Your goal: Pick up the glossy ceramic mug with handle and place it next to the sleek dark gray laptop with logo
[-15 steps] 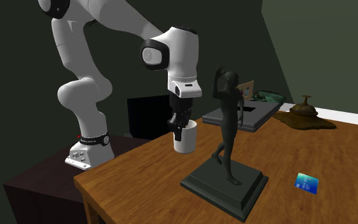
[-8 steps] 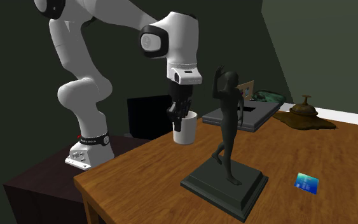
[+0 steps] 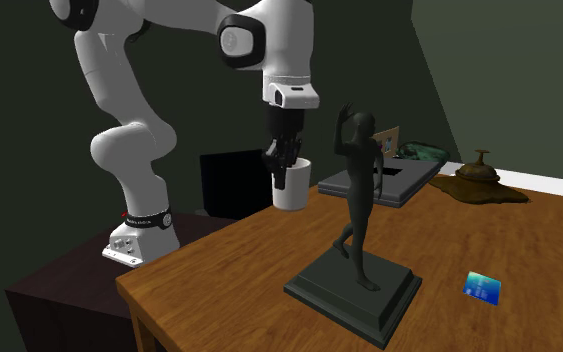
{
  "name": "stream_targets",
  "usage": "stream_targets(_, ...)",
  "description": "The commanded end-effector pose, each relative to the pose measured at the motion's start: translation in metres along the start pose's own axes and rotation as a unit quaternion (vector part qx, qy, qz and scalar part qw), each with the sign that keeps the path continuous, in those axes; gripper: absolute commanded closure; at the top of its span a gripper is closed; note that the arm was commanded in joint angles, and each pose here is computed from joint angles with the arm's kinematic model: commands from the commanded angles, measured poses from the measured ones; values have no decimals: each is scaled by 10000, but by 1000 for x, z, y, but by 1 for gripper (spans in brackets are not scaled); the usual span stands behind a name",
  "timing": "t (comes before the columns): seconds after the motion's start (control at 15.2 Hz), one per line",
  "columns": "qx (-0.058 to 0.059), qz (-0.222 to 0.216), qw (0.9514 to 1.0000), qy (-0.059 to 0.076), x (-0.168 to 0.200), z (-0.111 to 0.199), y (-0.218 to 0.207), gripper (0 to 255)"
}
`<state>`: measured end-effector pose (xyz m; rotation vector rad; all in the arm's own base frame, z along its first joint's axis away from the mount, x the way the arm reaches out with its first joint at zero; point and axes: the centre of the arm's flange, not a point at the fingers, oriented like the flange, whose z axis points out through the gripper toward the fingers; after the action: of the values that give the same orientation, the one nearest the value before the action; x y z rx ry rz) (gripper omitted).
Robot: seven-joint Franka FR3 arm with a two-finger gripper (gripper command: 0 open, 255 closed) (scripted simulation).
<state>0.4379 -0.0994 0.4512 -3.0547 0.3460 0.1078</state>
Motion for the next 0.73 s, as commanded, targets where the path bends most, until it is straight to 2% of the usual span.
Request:
stream_targets(0.0, 0, 0, 10000, 0, -1, -13, -1, 255)
stream_targets(0.66, 0, 0, 10000, 0, -5, -65, -4, 255)
